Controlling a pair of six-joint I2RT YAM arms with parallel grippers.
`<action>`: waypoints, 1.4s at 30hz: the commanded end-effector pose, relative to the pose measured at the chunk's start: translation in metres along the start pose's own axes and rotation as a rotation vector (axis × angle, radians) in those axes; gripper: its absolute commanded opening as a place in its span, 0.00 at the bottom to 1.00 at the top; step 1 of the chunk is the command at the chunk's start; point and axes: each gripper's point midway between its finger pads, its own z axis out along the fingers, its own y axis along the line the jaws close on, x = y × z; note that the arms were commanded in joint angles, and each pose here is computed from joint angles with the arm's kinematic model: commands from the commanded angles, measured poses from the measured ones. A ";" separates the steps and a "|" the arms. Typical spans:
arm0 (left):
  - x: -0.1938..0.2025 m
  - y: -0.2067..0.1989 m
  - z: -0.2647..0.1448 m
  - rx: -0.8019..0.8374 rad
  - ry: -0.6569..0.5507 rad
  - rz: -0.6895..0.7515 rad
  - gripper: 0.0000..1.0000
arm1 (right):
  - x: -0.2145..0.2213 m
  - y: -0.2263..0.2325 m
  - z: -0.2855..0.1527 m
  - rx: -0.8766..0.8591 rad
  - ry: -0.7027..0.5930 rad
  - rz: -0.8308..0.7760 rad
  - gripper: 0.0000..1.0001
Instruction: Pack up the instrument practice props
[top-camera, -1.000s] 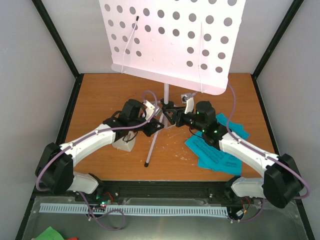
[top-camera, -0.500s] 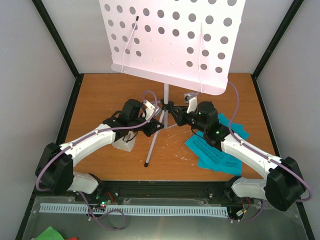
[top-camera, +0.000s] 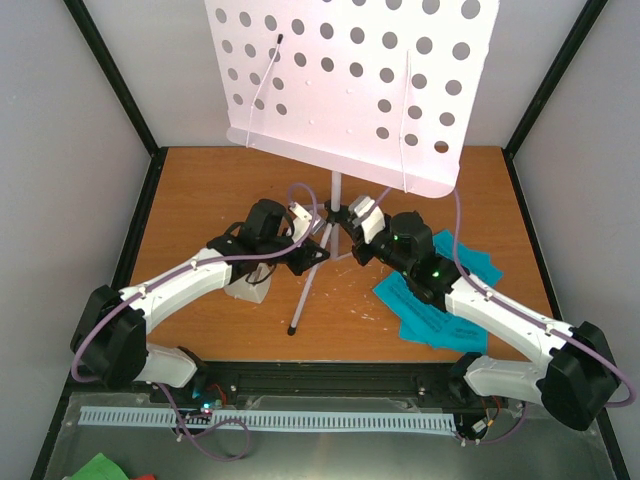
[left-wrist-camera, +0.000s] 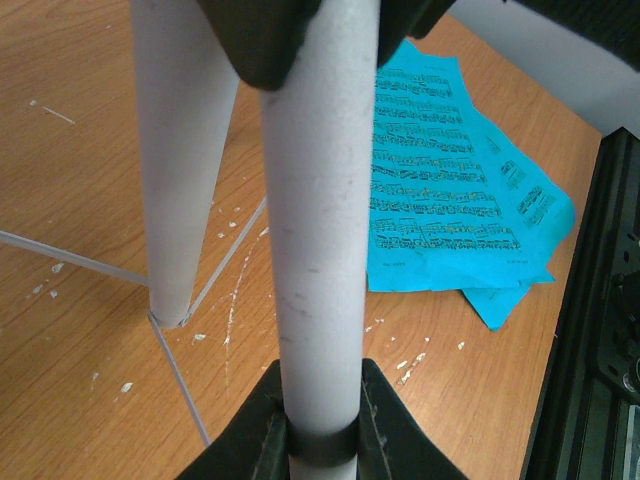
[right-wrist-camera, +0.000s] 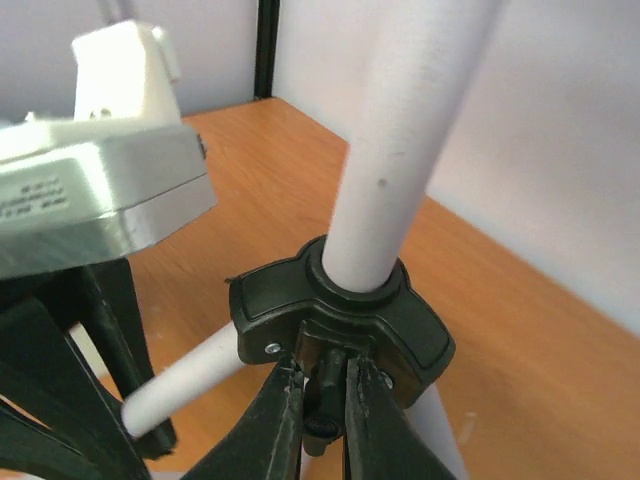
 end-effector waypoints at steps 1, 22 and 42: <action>-0.014 -0.003 -0.005 -0.008 -0.022 0.072 0.00 | -0.006 -0.002 -0.007 0.087 0.040 -0.428 0.08; -0.016 -0.005 -0.005 0.003 -0.032 0.065 0.27 | -0.002 0.018 -0.056 0.021 -0.260 0.248 0.87; -0.058 -0.009 -0.065 -0.148 -0.304 0.165 0.82 | -0.009 -0.005 -0.029 -0.041 -0.344 1.524 0.90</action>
